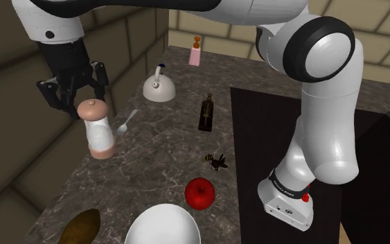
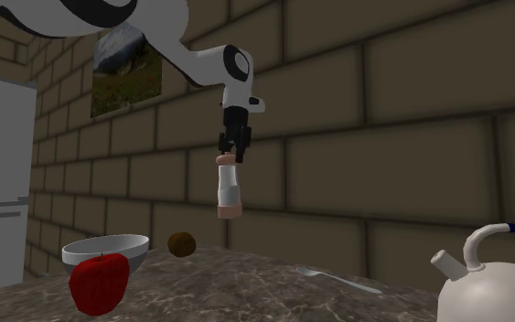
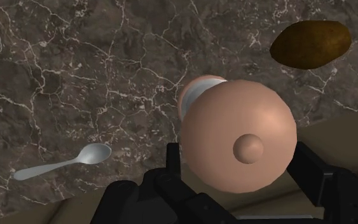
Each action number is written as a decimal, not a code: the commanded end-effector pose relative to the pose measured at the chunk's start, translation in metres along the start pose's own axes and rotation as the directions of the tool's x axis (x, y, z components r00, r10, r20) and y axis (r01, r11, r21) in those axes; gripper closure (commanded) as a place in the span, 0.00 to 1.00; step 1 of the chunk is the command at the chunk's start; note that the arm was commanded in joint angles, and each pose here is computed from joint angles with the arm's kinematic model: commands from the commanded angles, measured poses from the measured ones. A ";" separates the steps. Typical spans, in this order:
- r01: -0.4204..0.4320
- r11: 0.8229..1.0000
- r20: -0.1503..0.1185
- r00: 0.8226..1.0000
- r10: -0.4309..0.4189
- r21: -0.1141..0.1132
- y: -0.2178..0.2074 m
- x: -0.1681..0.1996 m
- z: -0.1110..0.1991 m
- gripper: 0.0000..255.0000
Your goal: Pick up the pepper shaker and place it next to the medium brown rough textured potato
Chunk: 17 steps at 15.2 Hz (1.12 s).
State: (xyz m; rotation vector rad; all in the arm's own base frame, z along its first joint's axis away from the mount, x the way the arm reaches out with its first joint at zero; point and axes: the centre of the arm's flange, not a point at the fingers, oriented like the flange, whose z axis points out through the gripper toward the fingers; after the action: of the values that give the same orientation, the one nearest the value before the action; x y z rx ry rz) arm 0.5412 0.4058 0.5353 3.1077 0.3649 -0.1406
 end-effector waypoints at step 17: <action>-0.001 1.000 -0.001 1.000 0.001 0.000 -0.002 0.009 0.095 1.00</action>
State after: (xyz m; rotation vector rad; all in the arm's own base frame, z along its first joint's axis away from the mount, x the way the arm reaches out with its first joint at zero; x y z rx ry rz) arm 0.5401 0.4071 0.4455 3.1080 0.3640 -0.1400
